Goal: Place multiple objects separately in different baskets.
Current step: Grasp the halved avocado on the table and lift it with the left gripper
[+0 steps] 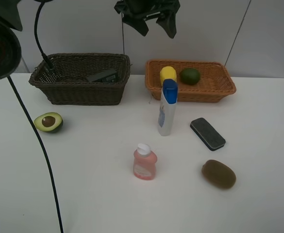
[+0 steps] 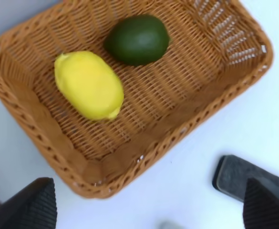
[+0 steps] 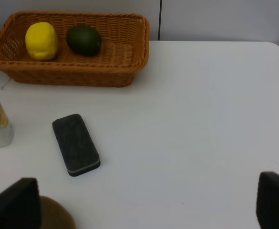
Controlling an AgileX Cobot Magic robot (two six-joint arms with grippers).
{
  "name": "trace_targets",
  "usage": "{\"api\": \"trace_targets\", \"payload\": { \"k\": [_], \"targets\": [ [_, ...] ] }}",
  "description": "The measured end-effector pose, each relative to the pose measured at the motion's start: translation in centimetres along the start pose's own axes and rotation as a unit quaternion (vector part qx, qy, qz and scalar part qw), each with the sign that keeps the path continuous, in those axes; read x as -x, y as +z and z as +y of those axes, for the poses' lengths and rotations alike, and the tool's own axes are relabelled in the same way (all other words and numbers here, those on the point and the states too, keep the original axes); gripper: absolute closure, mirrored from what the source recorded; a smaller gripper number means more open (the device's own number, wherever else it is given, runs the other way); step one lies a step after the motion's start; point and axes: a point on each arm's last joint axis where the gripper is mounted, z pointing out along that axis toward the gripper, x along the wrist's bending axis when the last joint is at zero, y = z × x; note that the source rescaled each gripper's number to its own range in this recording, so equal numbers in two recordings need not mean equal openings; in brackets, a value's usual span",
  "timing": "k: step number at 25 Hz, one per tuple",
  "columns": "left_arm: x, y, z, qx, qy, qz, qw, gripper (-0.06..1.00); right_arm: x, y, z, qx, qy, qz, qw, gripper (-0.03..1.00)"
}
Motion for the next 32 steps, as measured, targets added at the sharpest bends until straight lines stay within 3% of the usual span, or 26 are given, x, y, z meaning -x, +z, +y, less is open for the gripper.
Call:
{"api": "trace_targets", "payload": {
  "k": [5,10,16,19,23,26,32],
  "targets": [
    [0.7,-4.6,-0.2,0.009,0.027,0.018,0.999,-0.05,0.0,0.0,0.0,0.000,0.000,0.000,1.000,-0.03],
    [1.0,-9.1,-3.9,-0.047,0.106,0.058,0.992,-0.05,0.0,0.0,0.0,0.000,0.000,0.000,1.000,-0.03],
    [0.4,-12.1,-10.8,-0.151,0.234,0.099,0.955,-0.05,0.0,0.0,0.0,0.000,0.000,0.000,1.000,-0.03],
    [-0.7,-11.0,-14.1,-0.219,0.254,0.112,0.935,-0.05,0.0,0.0,0.0,0.000,0.000,0.000,1.000,-0.03],
    [-3.2,-9.4,-17.6,-0.291,0.236,0.114,0.920,-0.05,0.0,0.0,0.0,0.000,0.000,0.000,1.000,-0.03],
    [-4.8,-8.2,-19.4,-0.301,0.225,0.114,0.920,-0.05,0.0,0.0,0.0,0.000,0.000,0.000,1.000,-0.03],
    [-7.9,-6.3,-20.6,-0.243,0.227,0.139,0.933,-0.05,0.0,0.0,0.0,0.000,0.000,0.000,1.000,-0.03]
  ]
}}
